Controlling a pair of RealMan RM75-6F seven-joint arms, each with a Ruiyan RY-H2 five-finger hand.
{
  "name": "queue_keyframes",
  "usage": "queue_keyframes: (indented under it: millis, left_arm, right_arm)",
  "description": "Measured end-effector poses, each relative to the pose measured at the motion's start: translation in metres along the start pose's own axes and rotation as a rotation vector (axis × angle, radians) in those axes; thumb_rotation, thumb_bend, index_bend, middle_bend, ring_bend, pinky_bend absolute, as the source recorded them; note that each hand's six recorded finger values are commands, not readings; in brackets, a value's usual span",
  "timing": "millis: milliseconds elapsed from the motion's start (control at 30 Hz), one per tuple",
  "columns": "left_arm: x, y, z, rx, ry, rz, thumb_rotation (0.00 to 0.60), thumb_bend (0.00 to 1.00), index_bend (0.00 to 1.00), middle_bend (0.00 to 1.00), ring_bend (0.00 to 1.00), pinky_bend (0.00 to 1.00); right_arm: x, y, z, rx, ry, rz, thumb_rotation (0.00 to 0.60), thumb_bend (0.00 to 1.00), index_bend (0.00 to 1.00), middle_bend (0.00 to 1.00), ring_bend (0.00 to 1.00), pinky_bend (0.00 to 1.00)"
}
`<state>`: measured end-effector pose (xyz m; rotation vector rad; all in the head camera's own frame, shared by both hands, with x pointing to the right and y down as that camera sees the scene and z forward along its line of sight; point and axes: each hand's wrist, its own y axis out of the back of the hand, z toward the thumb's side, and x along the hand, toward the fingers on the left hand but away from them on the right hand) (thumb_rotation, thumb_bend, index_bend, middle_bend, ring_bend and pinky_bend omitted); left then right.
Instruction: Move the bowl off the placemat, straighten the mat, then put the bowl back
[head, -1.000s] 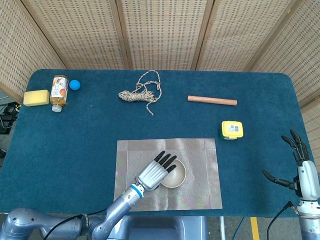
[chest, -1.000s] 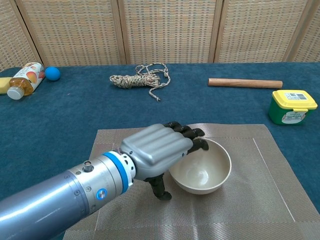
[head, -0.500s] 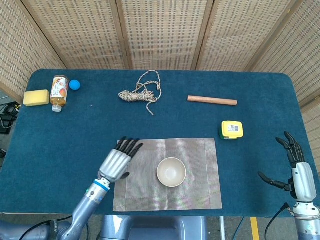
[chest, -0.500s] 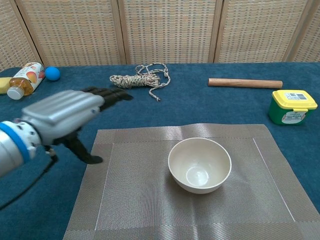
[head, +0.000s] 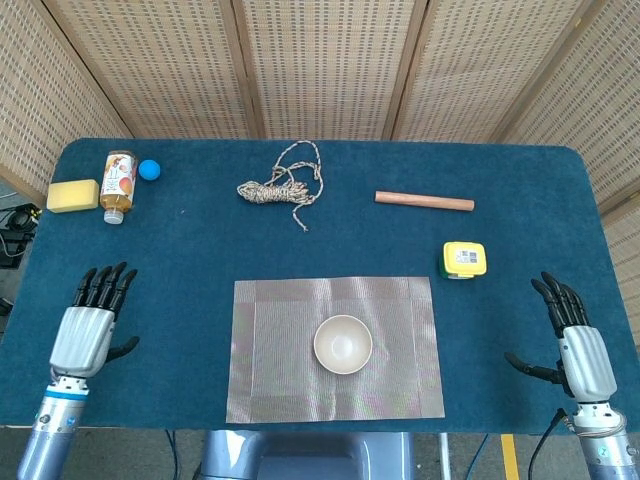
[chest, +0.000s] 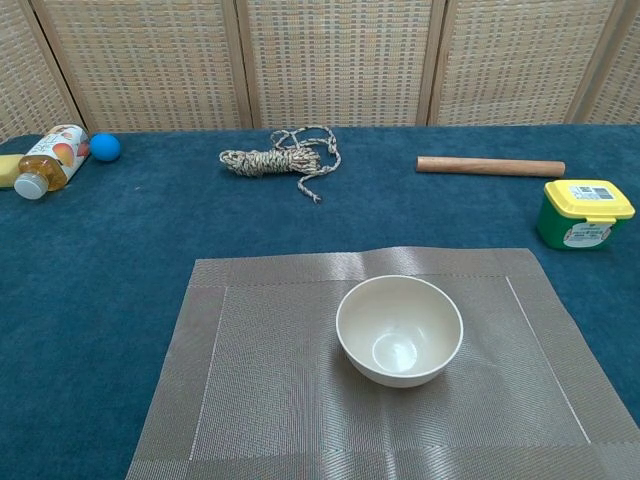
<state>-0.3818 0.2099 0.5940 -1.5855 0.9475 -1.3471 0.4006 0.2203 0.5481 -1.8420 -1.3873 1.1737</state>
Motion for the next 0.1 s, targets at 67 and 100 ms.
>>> queue_keyframes:
  millis: [67,100]
  left_arm:
    - [-0.0084,0.0011,-0.0087,0.010,0.016,0.009,0.600,0.11,0.00,0.00,0.00,0.00]
    - [-0.0131,0.0018,-0.0134,0.017,0.021,0.014,0.600,0.11,0.00,0.00,0.00,0.00]
  right_arm:
    - [-0.0001,-0.0016,-0.0027,0.062,-0.006,0.012,0.600,0.21,0.05,0.00,0.00,0.00]
    - [-0.0001,-0.0025,-0.0040,0.093,-0.011,0.018,0.600,0.21,0.04,0.00,0.00,0.00]
